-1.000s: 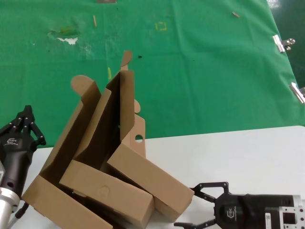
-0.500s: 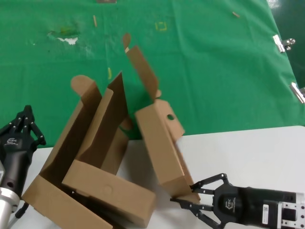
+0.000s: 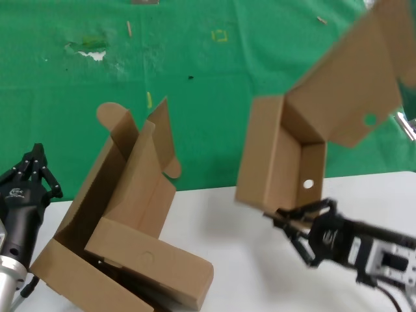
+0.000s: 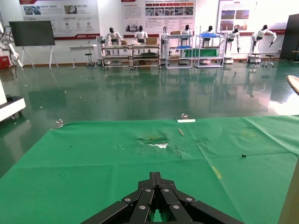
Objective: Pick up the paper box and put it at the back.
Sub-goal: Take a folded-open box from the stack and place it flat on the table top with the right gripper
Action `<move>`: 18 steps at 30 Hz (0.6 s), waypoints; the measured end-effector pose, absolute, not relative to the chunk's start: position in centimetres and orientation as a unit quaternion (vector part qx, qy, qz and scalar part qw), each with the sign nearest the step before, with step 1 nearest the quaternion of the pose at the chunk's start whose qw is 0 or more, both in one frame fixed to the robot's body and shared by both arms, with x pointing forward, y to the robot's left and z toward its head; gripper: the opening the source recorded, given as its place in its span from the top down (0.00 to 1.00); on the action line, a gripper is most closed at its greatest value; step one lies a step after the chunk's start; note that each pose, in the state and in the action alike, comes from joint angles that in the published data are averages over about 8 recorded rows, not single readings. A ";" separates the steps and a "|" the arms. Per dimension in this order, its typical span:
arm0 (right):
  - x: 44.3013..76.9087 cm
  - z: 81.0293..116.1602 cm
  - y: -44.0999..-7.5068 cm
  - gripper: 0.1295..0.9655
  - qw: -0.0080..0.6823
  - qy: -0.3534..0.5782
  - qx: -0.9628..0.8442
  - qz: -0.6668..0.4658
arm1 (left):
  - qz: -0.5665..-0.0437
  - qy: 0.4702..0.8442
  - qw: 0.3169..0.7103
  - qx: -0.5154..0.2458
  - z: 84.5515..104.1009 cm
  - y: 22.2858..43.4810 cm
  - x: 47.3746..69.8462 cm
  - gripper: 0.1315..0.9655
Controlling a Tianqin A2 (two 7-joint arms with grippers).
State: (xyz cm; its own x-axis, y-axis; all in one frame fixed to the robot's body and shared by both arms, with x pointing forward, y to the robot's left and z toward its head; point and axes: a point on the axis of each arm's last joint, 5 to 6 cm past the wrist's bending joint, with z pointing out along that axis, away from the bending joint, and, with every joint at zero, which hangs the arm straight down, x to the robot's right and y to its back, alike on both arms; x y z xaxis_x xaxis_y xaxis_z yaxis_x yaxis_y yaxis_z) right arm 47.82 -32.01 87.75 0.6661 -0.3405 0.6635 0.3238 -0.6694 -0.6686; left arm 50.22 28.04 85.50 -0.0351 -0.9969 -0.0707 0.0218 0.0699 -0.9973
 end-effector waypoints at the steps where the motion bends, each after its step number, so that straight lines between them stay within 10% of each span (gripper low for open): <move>1: 48.1 88.2 -31.9 0.98 0.396 0.008 -0.820 -0.414 | -0.496 0.521 0.513 -0.468 85.5 28.0 50.2 0.99; 18: 58.1 93.8 -27.6 0.99 0.218 0.008 -0.893 -0.394 | -0.496 0.521 0.513 -0.468 85.5 28.0 50.2 0.99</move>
State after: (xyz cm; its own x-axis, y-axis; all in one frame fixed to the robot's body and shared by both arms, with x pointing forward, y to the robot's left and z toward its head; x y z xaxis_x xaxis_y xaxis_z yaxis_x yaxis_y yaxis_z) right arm 58.14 -27.62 93.82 0.6892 -0.1866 0.7002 0.1579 -0.9044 -0.3964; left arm 50.22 28.04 85.50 -0.0351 -0.9969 -0.0707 0.0217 0.0699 -0.9973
